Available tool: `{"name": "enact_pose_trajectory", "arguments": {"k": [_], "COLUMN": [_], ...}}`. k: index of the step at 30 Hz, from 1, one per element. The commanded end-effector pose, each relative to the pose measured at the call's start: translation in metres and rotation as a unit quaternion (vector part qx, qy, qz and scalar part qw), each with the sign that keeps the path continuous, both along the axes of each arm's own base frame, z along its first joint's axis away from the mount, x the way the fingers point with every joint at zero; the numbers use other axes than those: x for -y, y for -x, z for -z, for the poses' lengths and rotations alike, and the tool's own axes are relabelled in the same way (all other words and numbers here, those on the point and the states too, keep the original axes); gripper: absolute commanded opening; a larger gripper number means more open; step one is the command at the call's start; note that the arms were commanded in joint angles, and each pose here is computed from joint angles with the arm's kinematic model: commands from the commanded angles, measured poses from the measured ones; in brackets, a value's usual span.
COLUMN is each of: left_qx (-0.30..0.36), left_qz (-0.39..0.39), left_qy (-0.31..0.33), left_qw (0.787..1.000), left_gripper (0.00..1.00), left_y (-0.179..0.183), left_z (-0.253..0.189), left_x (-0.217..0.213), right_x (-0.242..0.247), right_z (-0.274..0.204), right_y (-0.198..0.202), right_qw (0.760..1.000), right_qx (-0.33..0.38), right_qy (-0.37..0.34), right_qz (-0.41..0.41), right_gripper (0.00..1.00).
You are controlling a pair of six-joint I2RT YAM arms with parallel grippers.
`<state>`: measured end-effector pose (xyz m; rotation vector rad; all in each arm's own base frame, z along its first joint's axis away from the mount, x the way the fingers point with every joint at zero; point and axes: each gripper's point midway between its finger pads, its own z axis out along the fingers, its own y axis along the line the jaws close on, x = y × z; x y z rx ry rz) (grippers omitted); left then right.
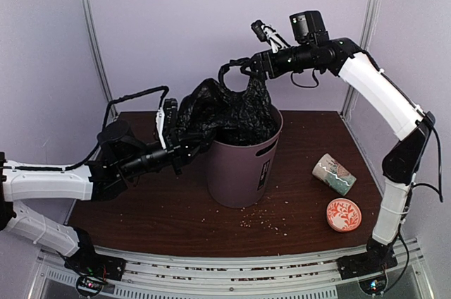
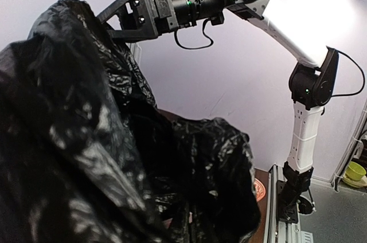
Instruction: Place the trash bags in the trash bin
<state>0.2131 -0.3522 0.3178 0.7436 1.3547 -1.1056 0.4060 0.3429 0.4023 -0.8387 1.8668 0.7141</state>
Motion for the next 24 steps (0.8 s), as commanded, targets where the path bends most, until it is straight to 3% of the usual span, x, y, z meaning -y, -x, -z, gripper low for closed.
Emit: {"name": "enact_pose_trajectory", "arguments": {"k": [1, 4, 8, 14, 24], "left_qx": [0.011, 0.002, -0.011, -0.023, -0.035], "left_qz": [0.011, 0.005, -0.009, -0.007, 0.015], "left_qy": [0.016, 0.006, -0.019, -0.054, -0.106], "left_qw": [1.0, 1.0, 1.0, 0.998, 0.994], "left_gripper": [0.0, 0.0, 0.0, 0.0, 0.0], "left_y": [0.003, 0.003, 0.001, 0.002, 0.005], "left_z": [-0.02, -0.019, -0.012, 0.002, 0.029], "left_x": [0.004, 0.002, -0.003, -0.003, 0.004], "right_x": [0.005, 0.021, 0.056, 0.092, 0.086], "right_z": [-0.03, -0.035, -0.016, 0.005, 0.064], "right_y": [0.018, 0.026, 0.039, 0.079, 0.134], "right_qw": [0.999, 0.999, 0.999, 0.998, 0.994], "right_qx": [0.027, 0.037, 0.032, 0.049, 0.002], "right_qy": [-0.028, -0.037, -0.035, -0.04, -0.048], "right_qz": [-0.02, -0.012, 0.009, 0.009, -0.095], "right_gripper": [0.49, 0.28, 0.12, 0.09, 0.11]}}
